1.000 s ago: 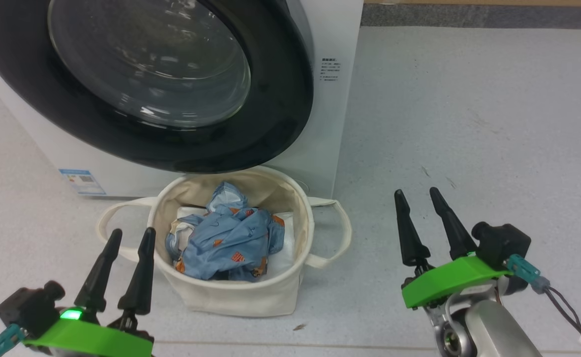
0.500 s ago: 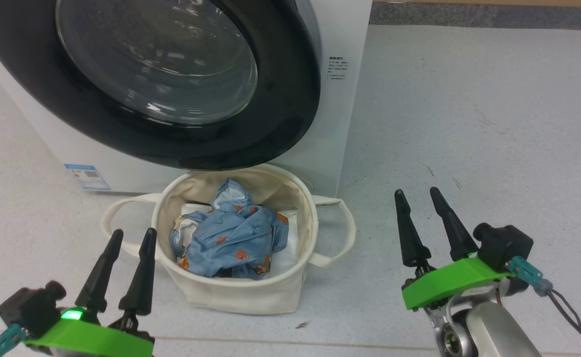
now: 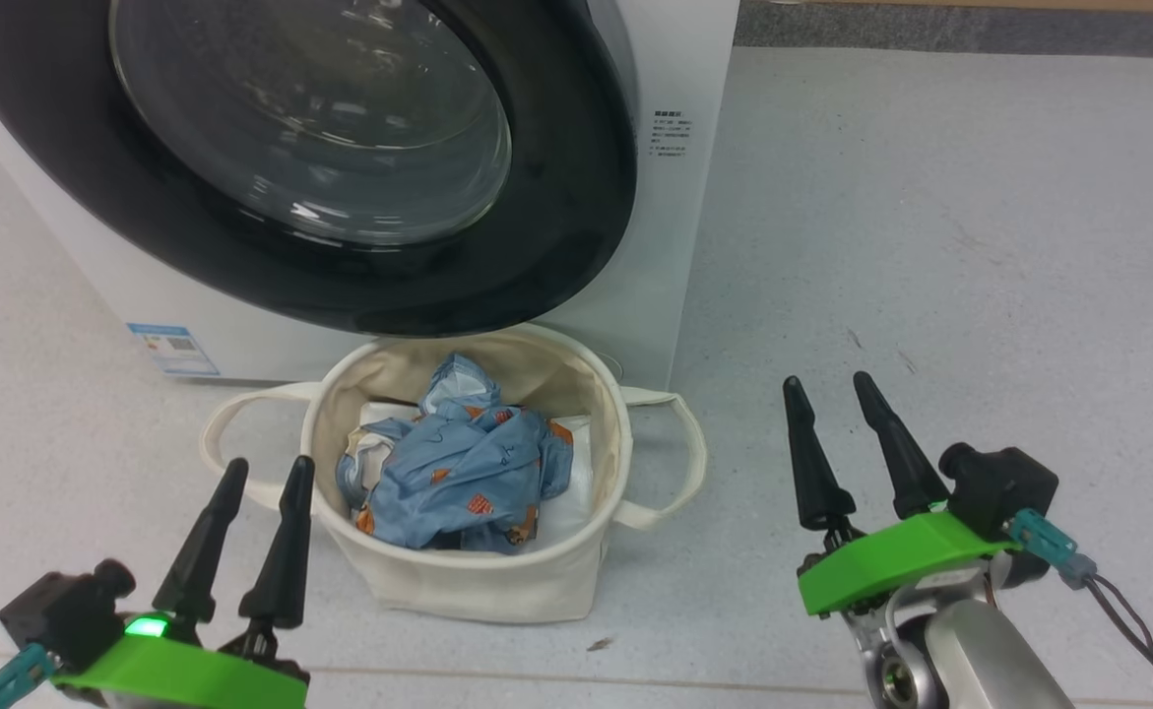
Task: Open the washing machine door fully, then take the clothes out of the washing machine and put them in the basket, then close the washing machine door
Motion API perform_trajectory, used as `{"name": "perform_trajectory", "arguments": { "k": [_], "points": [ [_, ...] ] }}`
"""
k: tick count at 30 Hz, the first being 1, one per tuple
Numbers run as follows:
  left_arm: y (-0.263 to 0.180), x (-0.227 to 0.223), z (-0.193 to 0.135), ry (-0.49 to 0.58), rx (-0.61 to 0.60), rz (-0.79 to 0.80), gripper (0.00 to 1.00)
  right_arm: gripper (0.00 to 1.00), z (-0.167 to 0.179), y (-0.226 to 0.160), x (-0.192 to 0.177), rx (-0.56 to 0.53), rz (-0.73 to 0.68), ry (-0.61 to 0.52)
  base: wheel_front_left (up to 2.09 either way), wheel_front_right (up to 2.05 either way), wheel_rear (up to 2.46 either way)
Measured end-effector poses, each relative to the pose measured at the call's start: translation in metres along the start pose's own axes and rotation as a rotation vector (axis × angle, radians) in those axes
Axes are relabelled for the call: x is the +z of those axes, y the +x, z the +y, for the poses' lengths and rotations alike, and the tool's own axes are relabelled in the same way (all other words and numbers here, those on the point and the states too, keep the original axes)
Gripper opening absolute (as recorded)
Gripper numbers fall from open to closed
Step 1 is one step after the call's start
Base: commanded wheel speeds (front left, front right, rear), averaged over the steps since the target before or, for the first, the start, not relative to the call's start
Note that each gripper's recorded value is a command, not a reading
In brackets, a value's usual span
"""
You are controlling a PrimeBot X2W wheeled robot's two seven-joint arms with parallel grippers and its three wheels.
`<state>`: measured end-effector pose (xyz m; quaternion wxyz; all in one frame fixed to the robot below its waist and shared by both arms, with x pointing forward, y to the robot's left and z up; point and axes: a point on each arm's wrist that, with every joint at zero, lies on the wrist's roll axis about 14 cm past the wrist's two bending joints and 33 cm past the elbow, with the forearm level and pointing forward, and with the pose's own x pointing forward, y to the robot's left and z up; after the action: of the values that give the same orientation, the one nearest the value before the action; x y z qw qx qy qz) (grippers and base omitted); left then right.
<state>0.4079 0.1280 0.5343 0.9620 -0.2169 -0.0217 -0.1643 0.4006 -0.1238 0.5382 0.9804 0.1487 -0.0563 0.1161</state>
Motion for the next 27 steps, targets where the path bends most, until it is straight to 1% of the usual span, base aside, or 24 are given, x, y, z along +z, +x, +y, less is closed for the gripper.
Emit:
{"name": "perform_trajectory", "arguments": {
  "k": [11, 12, 19, 27],
  "points": [
    [-0.001, -0.004, 0.0, -0.001, 0.003, 0.012, 1.0, 1.0, 0.0, 0.001, -0.003, 0.001, 0.008, 0.002, 0.0, 0.0, 0.0],
    [-0.001, -0.007, 0.001, -0.005, 0.006, 0.02, 0.0, 0.0, -0.001, 0.0, -0.005, -0.002, 0.015, 0.003, 0.0, 0.0, 0.0],
    [-0.023, -0.056, 0.008, -0.059, 0.072, 0.152, 0.0, 0.0, -0.015, -0.03, -0.057, -0.071, 0.172, 0.043, 0.0, 0.0, 0.0],
    [-0.025, -0.053, 0.013, -0.114, 0.103, 0.144, 0.0, 0.0, -0.017, -0.03, -0.055, -0.093, 0.162, 0.113, 0.0, 0.0, 0.0]
  ]
}}
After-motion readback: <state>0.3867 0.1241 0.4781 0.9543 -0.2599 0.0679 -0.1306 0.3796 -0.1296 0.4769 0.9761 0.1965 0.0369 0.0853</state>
